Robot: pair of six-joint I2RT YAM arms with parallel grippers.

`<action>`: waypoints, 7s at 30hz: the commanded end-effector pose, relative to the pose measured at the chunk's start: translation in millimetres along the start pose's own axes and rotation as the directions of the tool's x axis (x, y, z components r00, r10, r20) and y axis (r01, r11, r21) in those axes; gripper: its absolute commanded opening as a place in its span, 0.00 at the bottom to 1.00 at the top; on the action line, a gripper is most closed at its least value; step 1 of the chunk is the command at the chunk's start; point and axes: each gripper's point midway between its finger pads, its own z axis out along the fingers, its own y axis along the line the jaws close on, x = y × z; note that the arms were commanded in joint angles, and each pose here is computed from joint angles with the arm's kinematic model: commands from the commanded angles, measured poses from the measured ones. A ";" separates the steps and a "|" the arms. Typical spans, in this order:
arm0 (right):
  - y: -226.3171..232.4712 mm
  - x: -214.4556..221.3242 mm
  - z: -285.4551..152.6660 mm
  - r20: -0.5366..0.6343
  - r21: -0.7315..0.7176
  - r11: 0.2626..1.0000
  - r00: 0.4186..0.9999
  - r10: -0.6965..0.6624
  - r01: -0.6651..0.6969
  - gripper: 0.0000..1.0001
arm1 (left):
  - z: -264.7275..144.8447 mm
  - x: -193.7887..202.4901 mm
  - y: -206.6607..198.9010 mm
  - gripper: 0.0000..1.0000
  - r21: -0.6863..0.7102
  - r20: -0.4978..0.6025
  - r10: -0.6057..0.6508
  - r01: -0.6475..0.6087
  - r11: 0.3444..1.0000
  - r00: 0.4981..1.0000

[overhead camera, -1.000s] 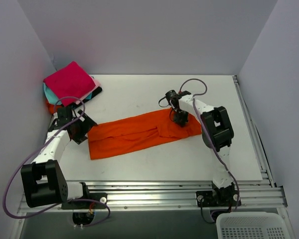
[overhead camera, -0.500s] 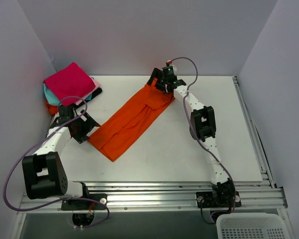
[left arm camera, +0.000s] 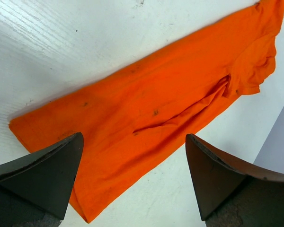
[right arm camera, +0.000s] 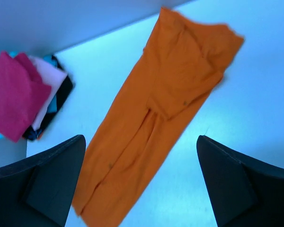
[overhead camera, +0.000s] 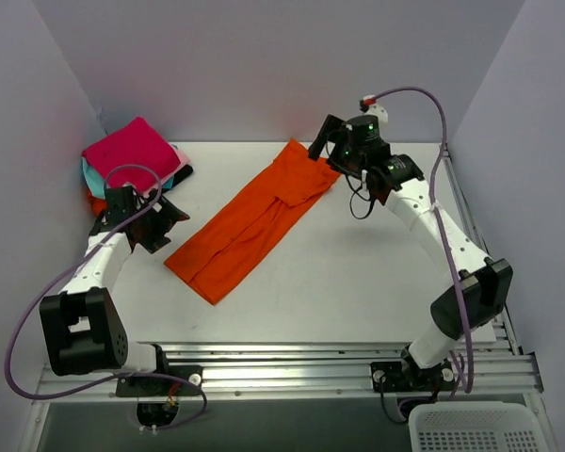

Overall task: Fold and stack the t-shirts
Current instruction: Rotate the tshirt 90 degrees, then grab the bottom of the folded rectangular tshirt with both arms, then fold the folded rectangular tshirt in 1/3 of the way

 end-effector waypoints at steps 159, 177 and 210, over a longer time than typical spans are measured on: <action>-173.0 302.8 -183.1 -0.667 0.361 0.879 0.745 0.011 0.310 0.00 | -83.1 312.0 -55.4 0.02 0.239 -0.395 0.520 -0.462 0.854 0.757; -125.3 221.3 -99.5 -0.612 0.354 0.856 0.785 -0.092 0.376 0.00 | -71.2 227.1 -153.4 0.02 0.291 -0.290 0.456 -0.376 0.880 0.842; -162.7 94.7 110.5 -0.552 0.442 0.852 0.834 0.013 0.279 1.00 | 148.1 93.6 -229.8 0.94 0.297 -0.335 0.299 -0.201 0.933 0.894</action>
